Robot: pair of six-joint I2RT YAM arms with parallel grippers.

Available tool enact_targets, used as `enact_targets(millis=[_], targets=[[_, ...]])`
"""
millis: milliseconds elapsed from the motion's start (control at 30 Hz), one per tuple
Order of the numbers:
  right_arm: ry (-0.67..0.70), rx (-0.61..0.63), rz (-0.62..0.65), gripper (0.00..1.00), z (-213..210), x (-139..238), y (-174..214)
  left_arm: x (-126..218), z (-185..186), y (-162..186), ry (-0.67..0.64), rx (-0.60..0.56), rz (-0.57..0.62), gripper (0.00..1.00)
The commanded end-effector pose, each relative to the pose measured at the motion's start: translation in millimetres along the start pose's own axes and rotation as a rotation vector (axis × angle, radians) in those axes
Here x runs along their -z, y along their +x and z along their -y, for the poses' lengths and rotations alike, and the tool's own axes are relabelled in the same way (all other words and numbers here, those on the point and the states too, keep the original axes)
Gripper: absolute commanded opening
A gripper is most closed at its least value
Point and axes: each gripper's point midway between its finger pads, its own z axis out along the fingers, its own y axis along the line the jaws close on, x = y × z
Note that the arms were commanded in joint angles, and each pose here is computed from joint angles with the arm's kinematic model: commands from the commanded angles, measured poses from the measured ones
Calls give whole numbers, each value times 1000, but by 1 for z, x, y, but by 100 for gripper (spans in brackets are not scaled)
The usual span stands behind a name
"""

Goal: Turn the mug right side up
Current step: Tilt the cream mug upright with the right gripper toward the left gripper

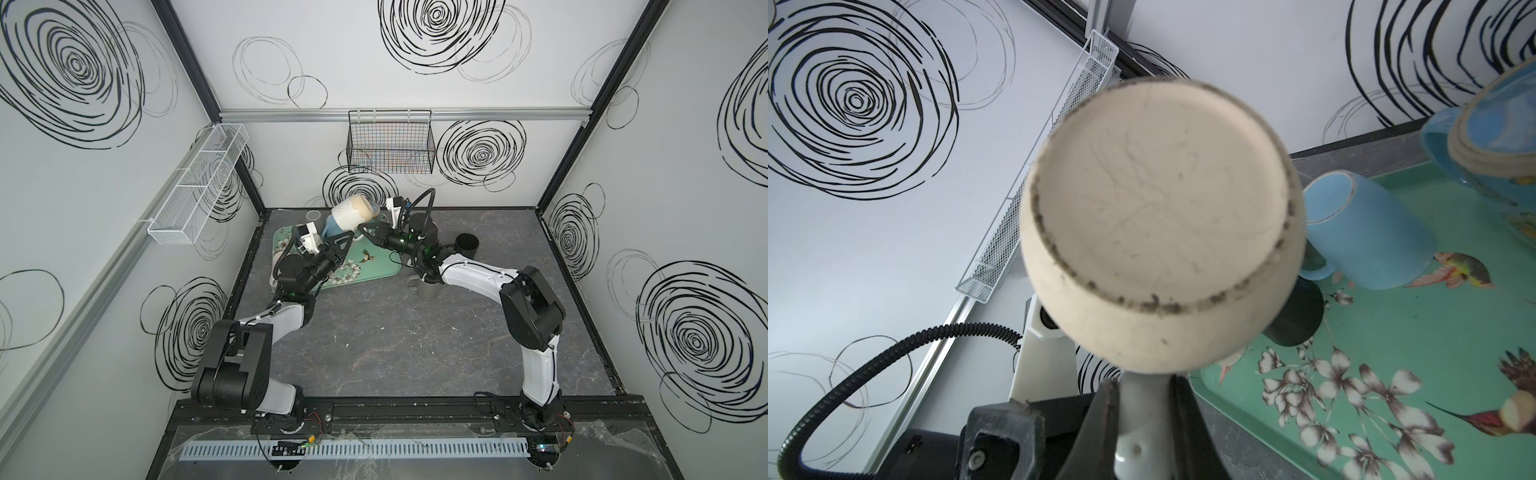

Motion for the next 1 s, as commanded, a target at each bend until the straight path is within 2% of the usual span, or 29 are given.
enact_targets(millis=[0,300,467,667,767,800,967], targets=[[-216,93,106,0,-83,16,-36,-7,31,-8,118,-23,10,52],[-260,49,109,0,-91,19,-35,-18,40,-7,160,17,-9,48],[-255,50,110,0,-90,19,-36,-17,47,-9,192,32,-5,34],[-229,40,98,0,-79,19,-32,-14,51,-14,192,35,10,10],[-176,62,79,13,-68,18,-27,-13,54,-17,185,30,15,0],[-146,82,74,20,-63,18,-25,-12,53,-18,177,30,17,0],[-10,199,31,39,-36,19,-19,-8,48,-23,131,26,37,0]])
